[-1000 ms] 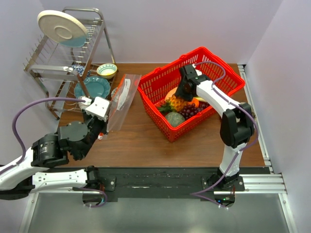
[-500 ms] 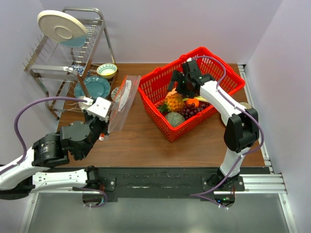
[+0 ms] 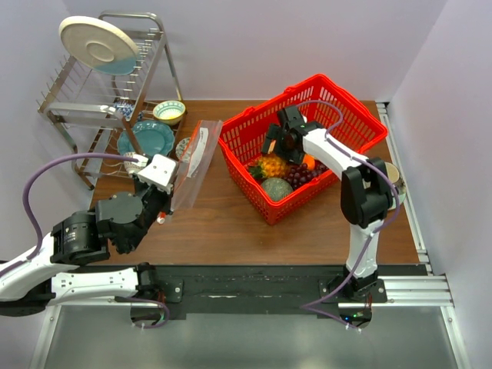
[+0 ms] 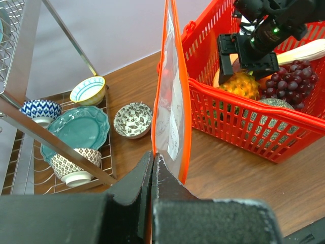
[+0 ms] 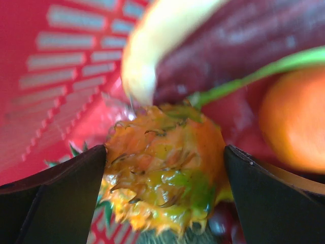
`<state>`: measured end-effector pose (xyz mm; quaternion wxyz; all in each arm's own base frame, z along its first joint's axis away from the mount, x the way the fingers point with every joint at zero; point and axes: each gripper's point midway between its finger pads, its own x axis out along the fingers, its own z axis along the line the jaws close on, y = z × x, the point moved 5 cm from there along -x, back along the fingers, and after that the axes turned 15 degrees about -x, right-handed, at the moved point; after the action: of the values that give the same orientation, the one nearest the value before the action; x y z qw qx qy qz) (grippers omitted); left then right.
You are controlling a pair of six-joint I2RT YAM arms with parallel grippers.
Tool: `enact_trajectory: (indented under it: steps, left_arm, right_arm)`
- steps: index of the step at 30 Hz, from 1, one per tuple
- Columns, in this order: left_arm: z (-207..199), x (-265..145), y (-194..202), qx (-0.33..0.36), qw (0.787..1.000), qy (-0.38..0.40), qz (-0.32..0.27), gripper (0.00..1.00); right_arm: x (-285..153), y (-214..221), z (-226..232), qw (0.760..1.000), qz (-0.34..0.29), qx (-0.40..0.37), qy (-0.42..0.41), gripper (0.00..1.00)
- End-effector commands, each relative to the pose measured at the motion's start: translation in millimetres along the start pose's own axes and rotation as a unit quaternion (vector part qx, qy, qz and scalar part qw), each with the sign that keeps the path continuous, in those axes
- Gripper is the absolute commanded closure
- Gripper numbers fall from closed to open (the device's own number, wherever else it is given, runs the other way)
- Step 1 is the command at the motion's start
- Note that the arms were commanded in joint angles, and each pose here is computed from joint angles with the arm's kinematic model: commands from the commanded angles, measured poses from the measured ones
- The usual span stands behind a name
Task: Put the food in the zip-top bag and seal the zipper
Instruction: Pick up the fake fruit from the bin.
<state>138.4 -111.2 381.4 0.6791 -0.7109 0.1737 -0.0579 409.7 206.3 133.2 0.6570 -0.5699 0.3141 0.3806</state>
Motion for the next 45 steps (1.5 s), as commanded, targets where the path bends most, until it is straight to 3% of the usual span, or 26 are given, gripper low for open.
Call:
enact_trajectory:
  steps: [1,6,8,9,12,18,28,38,45]
  left_arm:
    - [-1,-2,-9,-0.021,1.000,0.005,-0.009,1.00]
    - [0,-3,-9,-0.020,1.000,0.002,-0.008,1.00]
    - [0,-2,-9,-0.019,1.000,0.002,-0.008,1.00]
    - [0,-2,-9,-0.018,1.000,0.002,-0.008,1.00]
    - [-1,-1,-9,-0.016,1.000,0.000,-0.007,1.00]
    - [-3,0,-7,-0.017,1.000,0.002,-0.003,1.00]
    - [-10,6,14,0.004,1.000,0.006,0.026,1.00]
    - [-50,28,101,0.106,0.975,0.046,0.190,1.00]
    - [-50,25,104,0.092,0.974,0.041,0.204,1.00]
  right_arm:
    - [23,12,0,0.999,0.025,-0.002,0.031,0.01]
    - [31,18,-5,0.999,0.029,-0.012,0.038,0.02]
    - [24,14,-2,0.999,0.014,-0.018,0.023,0.12]
    - [20,12,-2,1.000,0.006,-0.018,0.018,0.22]
    - [1,1,0,0.999,-0.029,-0.014,-0.017,0.40]
    - [-45,-29,-1,0.995,-0.079,0.006,-0.066,0.58]
    - [-118,-67,-24,0.981,-0.161,0.021,-0.107,0.62]
    - [-185,-77,-51,0.964,-0.249,0.033,-0.088,0.63]
    - [-222,-73,-60,0.952,-0.294,0.031,-0.082,0.63]
